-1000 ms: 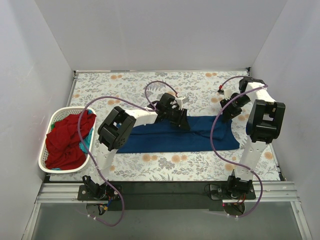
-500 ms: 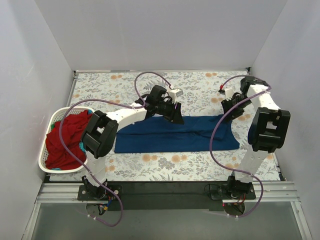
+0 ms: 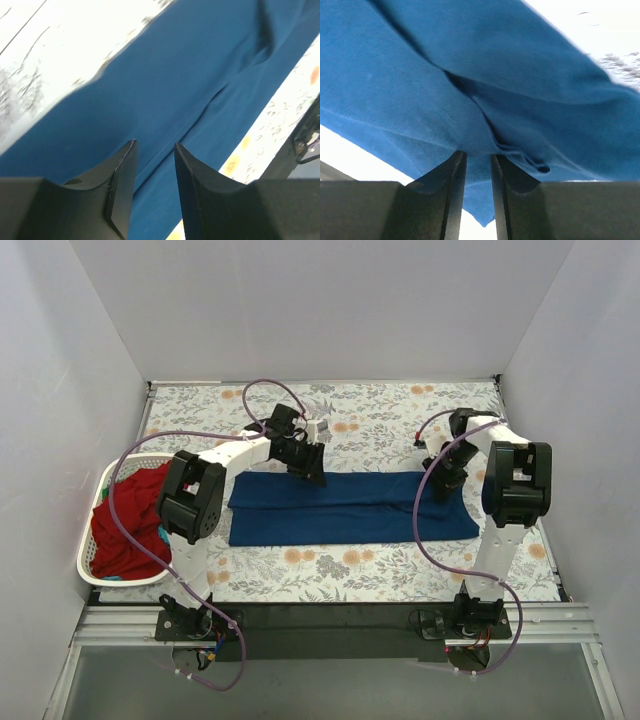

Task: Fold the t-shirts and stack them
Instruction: Fold the tshirt

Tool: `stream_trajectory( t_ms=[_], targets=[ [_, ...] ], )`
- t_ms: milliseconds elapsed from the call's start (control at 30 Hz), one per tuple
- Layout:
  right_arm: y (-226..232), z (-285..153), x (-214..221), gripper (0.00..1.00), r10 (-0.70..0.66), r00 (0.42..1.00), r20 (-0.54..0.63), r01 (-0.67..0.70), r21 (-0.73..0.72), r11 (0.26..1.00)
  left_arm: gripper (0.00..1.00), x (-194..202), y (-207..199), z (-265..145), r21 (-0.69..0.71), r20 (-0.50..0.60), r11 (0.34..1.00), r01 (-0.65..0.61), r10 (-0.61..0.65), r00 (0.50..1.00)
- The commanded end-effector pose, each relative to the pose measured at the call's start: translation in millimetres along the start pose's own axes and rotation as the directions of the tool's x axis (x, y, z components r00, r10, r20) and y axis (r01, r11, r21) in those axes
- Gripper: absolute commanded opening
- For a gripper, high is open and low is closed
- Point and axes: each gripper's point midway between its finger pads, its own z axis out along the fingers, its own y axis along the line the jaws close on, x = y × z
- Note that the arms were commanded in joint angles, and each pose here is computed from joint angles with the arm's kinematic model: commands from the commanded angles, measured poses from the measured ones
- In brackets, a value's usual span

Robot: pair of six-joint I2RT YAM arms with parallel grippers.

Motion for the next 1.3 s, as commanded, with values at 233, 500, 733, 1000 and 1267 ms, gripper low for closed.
stream_trajectory(
  t_ms=[233,500,733,1000,1267],
  targets=[
    [-126,14,-93,0.29,-0.07,0.998,-0.004,0.067,0.329,0.942,0.34,19,49,-58,-0.117,-0.011,0.991,0.062,-0.063,0.998],
    [-123,-80,-210,0.42,-0.306,0.929,0.21,0.14,0.567,0.812,0.34,9,63,-75,-0.184,0.001,0.976,-0.113,0.115,0.993],
    [-89,-160,-188,0.58,-0.307,0.877,0.37,0.026,0.603,0.798,0.33,2,73,-63,-0.167,-0.02,0.961,-0.222,0.222,0.975],
    [-75,-177,-156,0.63,-0.209,0.884,0.419,-0.067,0.555,0.829,0.3,45,93,-48,-0.213,-0.169,0.927,-0.31,0.277,0.946],
    [-71,-163,-110,0.61,-0.004,0.895,0.446,-0.175,0.361,0.916,0.29,134,67,-51,-0.201,-0.354,0.922,-0.33,0.245,0.903]
  ],
)
